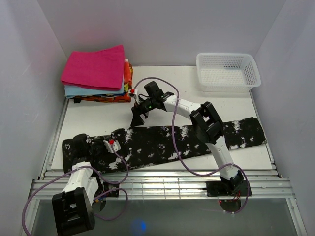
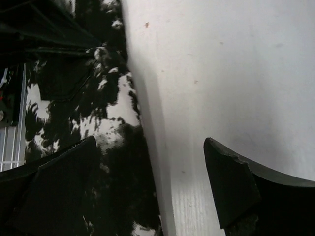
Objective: Fold and stack the trousers
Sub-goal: Fold the trousers
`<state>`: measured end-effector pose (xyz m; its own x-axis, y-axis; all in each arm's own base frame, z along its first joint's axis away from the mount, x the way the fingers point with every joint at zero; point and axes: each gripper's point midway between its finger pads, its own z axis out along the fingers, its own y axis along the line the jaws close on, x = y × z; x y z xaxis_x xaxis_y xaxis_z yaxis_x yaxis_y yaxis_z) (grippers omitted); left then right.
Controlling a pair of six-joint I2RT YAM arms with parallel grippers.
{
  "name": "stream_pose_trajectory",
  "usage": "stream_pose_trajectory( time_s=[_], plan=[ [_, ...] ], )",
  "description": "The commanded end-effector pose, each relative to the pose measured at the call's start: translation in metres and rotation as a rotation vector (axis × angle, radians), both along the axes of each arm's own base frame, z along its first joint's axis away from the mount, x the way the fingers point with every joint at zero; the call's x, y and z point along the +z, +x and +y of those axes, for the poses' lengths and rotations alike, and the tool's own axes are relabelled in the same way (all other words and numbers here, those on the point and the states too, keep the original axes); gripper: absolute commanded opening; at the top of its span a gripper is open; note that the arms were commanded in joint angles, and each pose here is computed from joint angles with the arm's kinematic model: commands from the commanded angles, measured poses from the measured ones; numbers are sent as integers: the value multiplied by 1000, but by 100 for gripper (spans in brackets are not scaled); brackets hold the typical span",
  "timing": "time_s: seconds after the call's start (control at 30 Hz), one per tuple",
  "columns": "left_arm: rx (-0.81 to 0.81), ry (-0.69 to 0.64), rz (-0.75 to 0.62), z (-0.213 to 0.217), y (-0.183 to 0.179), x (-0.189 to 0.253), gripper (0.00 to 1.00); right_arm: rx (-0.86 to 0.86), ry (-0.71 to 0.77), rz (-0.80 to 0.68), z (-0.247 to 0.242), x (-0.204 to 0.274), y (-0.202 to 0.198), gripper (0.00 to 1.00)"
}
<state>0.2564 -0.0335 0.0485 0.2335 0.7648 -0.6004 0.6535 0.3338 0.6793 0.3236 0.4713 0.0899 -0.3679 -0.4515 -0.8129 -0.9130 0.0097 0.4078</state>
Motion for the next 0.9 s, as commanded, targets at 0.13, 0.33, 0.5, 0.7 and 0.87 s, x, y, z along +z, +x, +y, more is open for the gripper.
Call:
stream_pose_trajectory(
  time_s=[0.13,0.33,0.5,0.7,0.87],
  plan=[
    [-8,35,-145,5,25,35,0,218,-83,-55,-3,-47,-45,93],
    [11,14,-159,8,36,51,0,239,-102,-43,-11,-58,-53,47],
    [68,-52,-106,12,41,63,31,183,-104,-125,-15,-52,-47,8],
    [257,-265,158,28,61,97,71,107,-117,-378,-20,-38,-43,8],
    [416,-539,530,30,64,95,73,94,-147,-575,-28,-52,-63,8]
  ],
)
